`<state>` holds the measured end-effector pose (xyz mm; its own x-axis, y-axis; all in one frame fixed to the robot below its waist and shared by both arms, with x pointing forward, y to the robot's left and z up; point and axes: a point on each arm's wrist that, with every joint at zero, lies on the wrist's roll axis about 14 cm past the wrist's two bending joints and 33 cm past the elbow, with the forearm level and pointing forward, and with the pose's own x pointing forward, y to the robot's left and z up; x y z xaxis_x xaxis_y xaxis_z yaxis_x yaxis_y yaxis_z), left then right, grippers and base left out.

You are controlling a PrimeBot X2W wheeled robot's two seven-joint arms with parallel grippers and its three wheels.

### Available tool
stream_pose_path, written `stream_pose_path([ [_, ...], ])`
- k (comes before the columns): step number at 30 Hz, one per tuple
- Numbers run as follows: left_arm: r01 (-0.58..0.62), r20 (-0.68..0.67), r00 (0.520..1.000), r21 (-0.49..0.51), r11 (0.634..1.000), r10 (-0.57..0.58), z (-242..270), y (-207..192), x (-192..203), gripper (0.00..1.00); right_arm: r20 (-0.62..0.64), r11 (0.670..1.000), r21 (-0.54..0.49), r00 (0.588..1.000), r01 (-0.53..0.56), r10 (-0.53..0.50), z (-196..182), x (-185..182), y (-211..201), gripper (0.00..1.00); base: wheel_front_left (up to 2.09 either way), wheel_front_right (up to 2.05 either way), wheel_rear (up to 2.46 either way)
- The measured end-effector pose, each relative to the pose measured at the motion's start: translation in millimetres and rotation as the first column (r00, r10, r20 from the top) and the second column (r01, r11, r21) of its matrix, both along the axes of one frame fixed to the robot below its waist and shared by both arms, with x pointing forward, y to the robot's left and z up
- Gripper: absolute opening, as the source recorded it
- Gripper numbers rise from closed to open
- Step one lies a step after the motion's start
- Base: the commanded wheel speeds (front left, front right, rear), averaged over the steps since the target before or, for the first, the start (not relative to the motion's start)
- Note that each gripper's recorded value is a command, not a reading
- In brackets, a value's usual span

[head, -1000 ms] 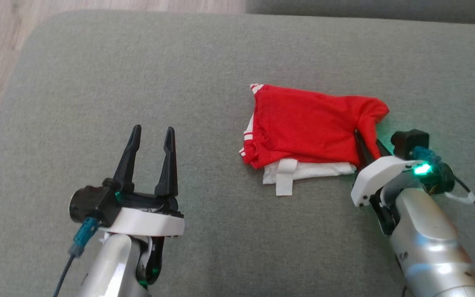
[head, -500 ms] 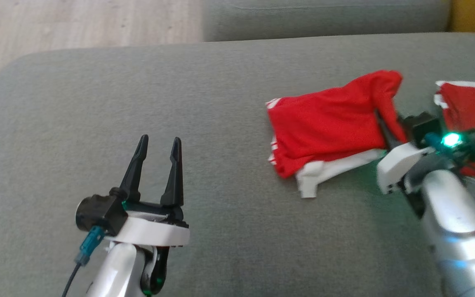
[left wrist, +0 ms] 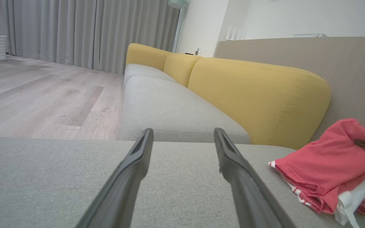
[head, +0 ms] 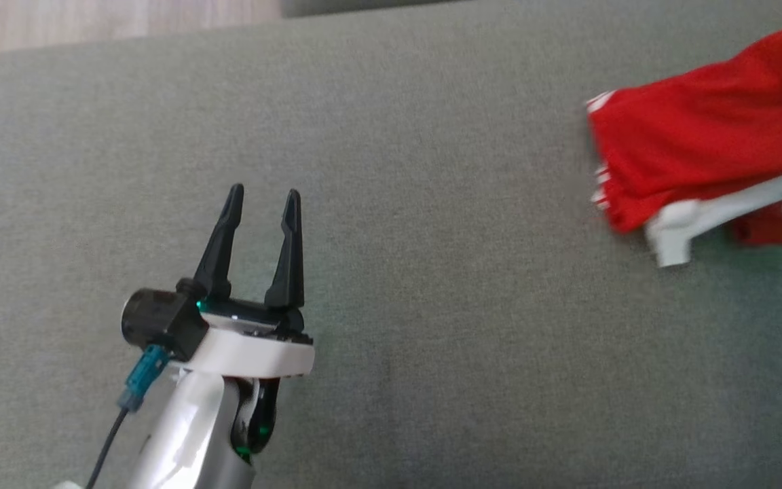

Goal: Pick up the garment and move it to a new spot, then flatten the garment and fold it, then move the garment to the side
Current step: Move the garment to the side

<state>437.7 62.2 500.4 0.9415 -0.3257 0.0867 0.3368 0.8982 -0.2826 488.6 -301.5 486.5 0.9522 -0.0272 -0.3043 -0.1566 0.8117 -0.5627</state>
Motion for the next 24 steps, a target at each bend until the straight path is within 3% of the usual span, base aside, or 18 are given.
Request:
stream_pose_path([
  [9,0.017,-0.023,1.000,0.002,1.000,-0.017,-13.4,-5.8,14.0,1.00,-0.034,0.986,-0.082,0.988,0.145,-0.148,4.6,-0.8,-59.1,0.00,0.00,0.00,0.00],
  [23,0.024,-0.028,0.999,0.010,1.000,-0.024,-17.5,-6.8,17.2,1.00,-0.080,0.949,-0.147,0.953,0.279,-0.292,-2.7,-22.0,-94.0,0.00,0.00,0.00,0.00],
  [24,0.026,-0.028,0.999,0.010,1.000,-0.026,-17.3,-7.3,17.2,1.00,-0.082,0.948,-0.140,0.951,0.286,-0.299,-3.4,-23.4,-94.2,1.00,0.00,0.00,0.00],
])
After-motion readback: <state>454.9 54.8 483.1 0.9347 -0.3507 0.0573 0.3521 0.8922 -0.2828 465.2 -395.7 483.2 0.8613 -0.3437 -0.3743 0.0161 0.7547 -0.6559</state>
